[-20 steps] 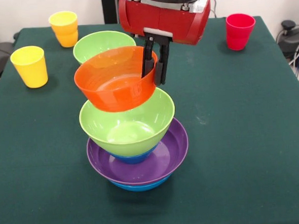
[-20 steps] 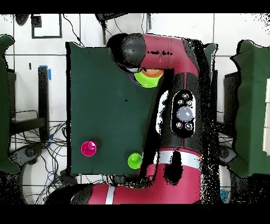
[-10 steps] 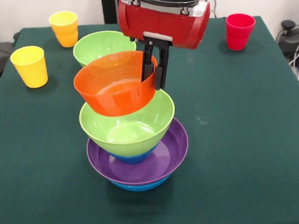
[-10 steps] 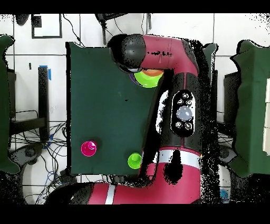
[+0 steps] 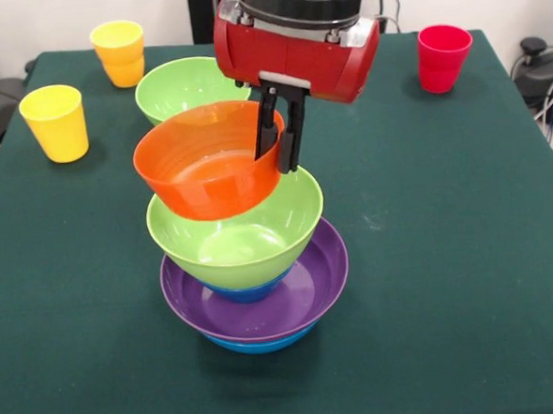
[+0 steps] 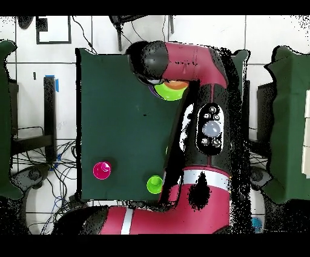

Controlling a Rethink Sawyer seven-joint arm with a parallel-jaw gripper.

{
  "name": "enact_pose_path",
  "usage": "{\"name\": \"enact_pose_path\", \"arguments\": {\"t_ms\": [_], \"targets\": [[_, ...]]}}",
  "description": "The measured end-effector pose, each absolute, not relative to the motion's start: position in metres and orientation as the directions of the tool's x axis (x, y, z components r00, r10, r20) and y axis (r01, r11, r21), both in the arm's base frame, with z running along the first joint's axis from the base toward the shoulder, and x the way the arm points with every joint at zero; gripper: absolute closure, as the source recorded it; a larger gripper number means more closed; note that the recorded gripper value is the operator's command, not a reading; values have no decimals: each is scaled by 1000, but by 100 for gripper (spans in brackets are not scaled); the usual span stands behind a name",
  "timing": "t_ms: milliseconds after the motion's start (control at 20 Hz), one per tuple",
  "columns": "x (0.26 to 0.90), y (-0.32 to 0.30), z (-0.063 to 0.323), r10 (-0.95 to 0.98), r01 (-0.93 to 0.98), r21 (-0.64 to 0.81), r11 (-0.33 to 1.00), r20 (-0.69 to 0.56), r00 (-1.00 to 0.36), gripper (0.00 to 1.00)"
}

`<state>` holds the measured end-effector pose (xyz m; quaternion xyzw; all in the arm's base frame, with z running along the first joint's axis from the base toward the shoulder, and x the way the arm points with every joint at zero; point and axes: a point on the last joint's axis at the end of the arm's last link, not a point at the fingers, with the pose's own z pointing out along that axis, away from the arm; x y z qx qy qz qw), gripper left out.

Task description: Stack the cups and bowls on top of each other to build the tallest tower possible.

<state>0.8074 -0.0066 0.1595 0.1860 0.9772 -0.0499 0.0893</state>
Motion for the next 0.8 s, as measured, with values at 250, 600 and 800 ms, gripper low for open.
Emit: {"name": "enact_pose_path", "arguments": {"t_ms": [250, 600, 800], "targets": [[804, -11, 151, 358, 376, -76, 923, -182, -916, 100], [794, -17, 134, 363, 380, -95, 920, -158, -918, 100], [793, -19, 127, 362, 380, -96, 920, -166, -917, 100]]}}
